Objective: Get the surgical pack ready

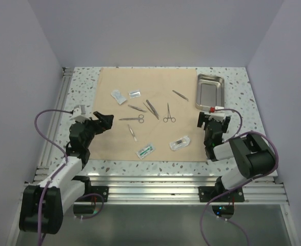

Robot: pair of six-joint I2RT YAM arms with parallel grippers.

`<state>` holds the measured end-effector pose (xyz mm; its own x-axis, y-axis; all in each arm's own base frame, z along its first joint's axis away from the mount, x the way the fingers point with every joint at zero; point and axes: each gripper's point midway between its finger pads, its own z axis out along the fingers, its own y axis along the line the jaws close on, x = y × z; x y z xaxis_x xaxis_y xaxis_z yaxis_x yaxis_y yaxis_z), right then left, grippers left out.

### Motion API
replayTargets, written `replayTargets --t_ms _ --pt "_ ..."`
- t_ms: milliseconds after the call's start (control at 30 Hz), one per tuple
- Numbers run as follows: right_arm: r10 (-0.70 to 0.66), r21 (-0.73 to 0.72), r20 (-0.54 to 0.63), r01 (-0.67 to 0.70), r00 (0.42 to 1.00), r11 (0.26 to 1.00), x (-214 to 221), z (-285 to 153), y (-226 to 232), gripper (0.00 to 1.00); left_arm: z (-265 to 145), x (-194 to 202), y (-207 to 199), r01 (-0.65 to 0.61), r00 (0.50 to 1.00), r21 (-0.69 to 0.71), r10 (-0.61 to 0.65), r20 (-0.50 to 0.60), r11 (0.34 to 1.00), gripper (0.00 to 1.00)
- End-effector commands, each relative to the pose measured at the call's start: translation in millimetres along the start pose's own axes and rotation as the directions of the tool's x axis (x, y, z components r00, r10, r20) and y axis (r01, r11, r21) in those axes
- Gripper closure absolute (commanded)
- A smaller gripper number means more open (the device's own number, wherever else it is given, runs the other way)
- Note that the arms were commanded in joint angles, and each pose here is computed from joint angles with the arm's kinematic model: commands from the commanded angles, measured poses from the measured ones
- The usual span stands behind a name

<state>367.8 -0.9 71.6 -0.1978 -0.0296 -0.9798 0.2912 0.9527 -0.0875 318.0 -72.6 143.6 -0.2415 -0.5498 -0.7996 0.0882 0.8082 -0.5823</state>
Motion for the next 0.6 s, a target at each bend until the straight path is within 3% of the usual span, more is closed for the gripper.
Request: replayTargets --t_ms 0,33,100,133,167,200,233,267,333,467,567 --pt "0.039 -0.022 0.145 -0.036 0.989 0.999 -36 -10 0 0.01 25 -6 6 0.028 0.998 -0.077 -0.032 -0.060 0.997 0.00" --pt "0.025 0.114 0.162 -0.044 0.986 0.993 -43 -15 -21 0.01 33 -12 3 0.026 0.996 -0.091 -0.034 -0.080 0.995 0.00" --pt "0.013 0.124 0.185 -0.037 0.983 0.992 -77 -29 -9 0.01 44 -10 4 0.024 0.992 -0.104 -0.036 -0.121 0.994 0.02" --pt "0.073 0.113 0.173 -0.093 0.982 0.989 -85 -30 -6 0.01 53 -9 3 0.028 0.989 -0.104 -0.043 -0.144 0.994 0.03" --pt "0.047 0.074 0.015 -0.048 0.999 0.996 -59 -35 1 0.01 58 -10 2 0.041 0.987 -0.104 -0.056 -0.148 0.994 0.03" --pt "0.152 0.036 0.050 -0.154 0.987 0.988 -98 -38 9 0.01 63 -4 4 0.052 0.983 -0.110 -0.070 -0.168 0.993 0.04" --pt "0.188 0.013 0.025 -0.188 0.982 0.982 -102 -40 13 0.01 69 -11 -3 0.074 0.984 -0.090 -0.088 -0.158 0.993 0.04" --pt "0.157 -0.047 -0.040 -0.159 0.987 0.986 -95 -44 23 0.01 73 -10 -3 0.086 0.981 -0.093 -0.100 -0.167 0.992 0.05" --pt "0.231 -0.043 -0.043 -0.233 0.972 0.972 -109 -47 25 0.02 86 -6 -4 0.120 0.970 -0.104 -0.139 -0.200 0.987 0.08" --pt "0.242 -0.053 -0.096 -0.248 0.965 0.967 -116 -54 28 0.03 108 1 1 0.179 0.951 -0.146 -0.209 -0.228 0.973 0.13" --pt "0.233 -0.060 -0.112 -0.241 0.966 0.969 -119 -57 28 0.02 130 4 18 0.155 0.942 -0.237 -0.216 -0.256 0.959 0.14"
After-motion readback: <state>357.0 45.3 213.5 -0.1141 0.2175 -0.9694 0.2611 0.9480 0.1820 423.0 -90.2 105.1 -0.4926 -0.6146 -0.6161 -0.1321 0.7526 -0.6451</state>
